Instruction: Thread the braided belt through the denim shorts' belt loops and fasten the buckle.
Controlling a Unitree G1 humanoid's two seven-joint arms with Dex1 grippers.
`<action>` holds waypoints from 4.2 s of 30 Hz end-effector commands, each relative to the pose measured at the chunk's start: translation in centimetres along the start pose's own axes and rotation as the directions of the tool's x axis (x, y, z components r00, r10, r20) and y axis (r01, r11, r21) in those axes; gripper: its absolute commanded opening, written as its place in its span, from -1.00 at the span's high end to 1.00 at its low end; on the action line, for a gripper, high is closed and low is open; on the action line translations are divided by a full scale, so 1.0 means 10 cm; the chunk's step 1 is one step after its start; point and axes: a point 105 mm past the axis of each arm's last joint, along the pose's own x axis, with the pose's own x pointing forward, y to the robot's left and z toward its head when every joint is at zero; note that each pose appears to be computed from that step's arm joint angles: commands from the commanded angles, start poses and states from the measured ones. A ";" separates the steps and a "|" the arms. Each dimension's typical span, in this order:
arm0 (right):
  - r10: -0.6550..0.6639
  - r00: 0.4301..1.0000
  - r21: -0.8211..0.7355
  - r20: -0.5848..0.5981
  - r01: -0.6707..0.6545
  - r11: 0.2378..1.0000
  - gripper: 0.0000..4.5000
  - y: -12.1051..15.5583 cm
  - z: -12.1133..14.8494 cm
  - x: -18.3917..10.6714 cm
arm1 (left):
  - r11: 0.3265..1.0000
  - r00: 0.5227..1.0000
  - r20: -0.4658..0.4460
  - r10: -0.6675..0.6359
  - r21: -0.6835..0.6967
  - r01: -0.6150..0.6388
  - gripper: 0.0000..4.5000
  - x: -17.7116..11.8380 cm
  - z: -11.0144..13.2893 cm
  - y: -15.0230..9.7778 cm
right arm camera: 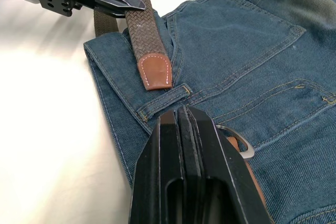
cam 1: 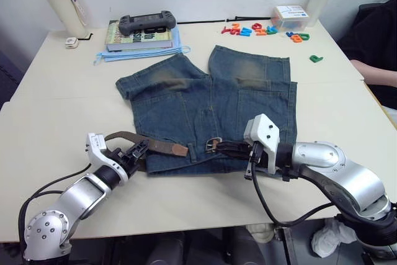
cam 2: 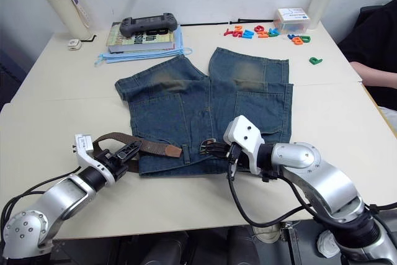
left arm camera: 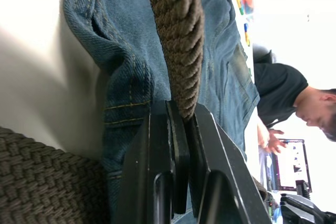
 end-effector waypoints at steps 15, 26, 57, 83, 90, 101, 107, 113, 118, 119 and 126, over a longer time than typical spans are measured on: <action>-0.027 0.998 -0.021 0.061 0.028 0.999 0.99 0.03 0.18 0.07 | 0.977 0.995 -0.082 -0.054 0.204 0.070 1.00 0.06 -0.04 -0.42; -0.039 0.996 -0.016 0.078 0.041 0.999 0.99 0.01 0.22 0.10 | 0.980 0.996 -0.083 -0.009 0.198 0.026 1.00 0.13 -0.14 -0.50; -0.054 0.998 0.019 0.011 0.054 0.998 0.99 0.01 0.08 0.01 | 0.957 0.960 -0.268 -0.084 0.247 0.152 1.00 0.36 -0.73 -0.10; -0.123 0.988 -0.035 -0.093 0.121 0.992 0.30 -0.08 -0.09 -0.19 | 0.870 0.895 -0.395 -0.206 0.346 0.353 1.00 0.58 -0.88 -0.23; -0.151 0.974 -0.369 -0.168 0.080 0.926 -0.75 -0.12 -0.15 -0.28 | 0.866 0.895 -0.394 -0.211 0.349 0.358 1.00 0.59 -0.86 -0.25; -0.283 0.955 -0.678 -0.088 0.151 0.720 -0.75 -0.27 -0.25 -0.26 | 0.869 0.893 -0.397 -0.212 0.341 0.358 1.00 0.57 -0.87 -0.25; -0.272 0.955 -0.706 -0.121 0.109 0.700 -0.75 -0.23 -0.39 -0.23 | 0.870 0.893 -0.396 -0.212 0.341 0.357 1.00 0.56 -0.85 -0.26; -0.254 0.954 -0.727 -0.158 0.062 0.684 -0.75 -0.18 -0.53 -0.20 | 0.871 0.893 -0.396 -0.212 0.338 0.357 1.00 0.56 -0.85 -0.27; -0.235 0.960 -0.741 -0.155 0.044 0.670 -0.75 -0.13 -0.55 -0.12 | 0.872 0.894 -0.394 -0.212 0.336 0.355 1.00 0.56 -0.85 -0.27; -0.234 0.960 -0.744 -0.155 0.043 0.667 -0.75 -0.13 -0.55 -0.10 | 0.873 0.895 -0.394 -0.211 0.336 0.354 1.00 0.56 -0.85 -0.27; -0.220 0.964 -0.761 -0.151 0.028 0.648 -0.75 -0.09 -0.58 -0.04 | 0.874 0.897 -0.390 -0.210 0.335 0.351 1.00 0.56 -0.85 -0.28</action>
